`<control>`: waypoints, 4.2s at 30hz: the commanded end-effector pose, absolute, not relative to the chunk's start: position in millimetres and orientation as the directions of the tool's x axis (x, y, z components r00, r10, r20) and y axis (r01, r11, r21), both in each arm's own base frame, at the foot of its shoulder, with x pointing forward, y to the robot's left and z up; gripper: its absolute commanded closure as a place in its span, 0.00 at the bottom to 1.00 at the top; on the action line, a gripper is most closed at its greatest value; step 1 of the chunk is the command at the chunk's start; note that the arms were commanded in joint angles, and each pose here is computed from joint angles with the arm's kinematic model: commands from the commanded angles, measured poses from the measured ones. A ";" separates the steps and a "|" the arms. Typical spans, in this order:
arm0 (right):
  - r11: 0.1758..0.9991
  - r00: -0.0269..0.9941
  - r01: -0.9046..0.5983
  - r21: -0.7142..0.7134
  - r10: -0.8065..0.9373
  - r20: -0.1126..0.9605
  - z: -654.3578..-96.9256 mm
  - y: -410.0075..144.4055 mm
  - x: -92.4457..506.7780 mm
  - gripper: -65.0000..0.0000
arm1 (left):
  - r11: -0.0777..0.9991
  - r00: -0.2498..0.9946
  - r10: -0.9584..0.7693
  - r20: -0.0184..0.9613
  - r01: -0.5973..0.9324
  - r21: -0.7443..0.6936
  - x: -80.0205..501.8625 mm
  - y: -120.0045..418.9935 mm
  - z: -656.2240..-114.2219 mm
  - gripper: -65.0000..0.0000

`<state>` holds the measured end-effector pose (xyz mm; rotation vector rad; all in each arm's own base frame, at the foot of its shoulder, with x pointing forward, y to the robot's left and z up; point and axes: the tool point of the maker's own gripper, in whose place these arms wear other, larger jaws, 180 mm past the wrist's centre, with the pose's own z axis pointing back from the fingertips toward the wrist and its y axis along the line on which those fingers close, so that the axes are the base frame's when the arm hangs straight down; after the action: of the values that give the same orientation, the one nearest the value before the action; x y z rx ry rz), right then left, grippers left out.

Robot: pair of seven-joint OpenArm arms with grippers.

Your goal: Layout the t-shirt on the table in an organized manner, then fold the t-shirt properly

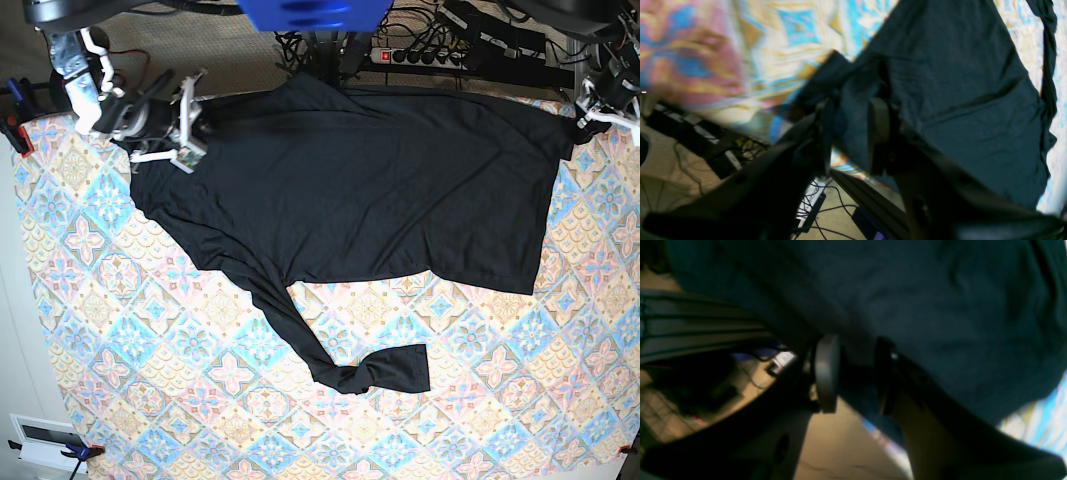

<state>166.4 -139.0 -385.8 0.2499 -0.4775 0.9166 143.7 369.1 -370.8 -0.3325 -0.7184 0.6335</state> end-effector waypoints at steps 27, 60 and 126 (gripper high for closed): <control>0.386 0.266 -0.912 -0.137 0.813 0.518 -396.5 -75.2 165.5 0.81 | 0.800 0.615 0.594 0.518 -0.390 -0.455 149.9 366.6 -370.3 0.74; 0.424 0.313 -0.903 -0.067 0.757 0.573 -395.0 -54.7 145.0 0.75 | 0.805 0.635 0.584 0.505 -0.372 -0.463 153.1 357.4 -374.8 0.74; 0.318 0.223 -0.947 -0.055 0.768 0.601 -393.3 -22.5 138.7 0.40 | 0.804 0.634 0.585 0.506 -0.373 -0.463 153.4 357.7 -375.0 0.74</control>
<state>137.1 -25.8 -400.7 0.3397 -0.5628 1.2170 148.5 351.3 -385.4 -0.3422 -0.6572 0.5762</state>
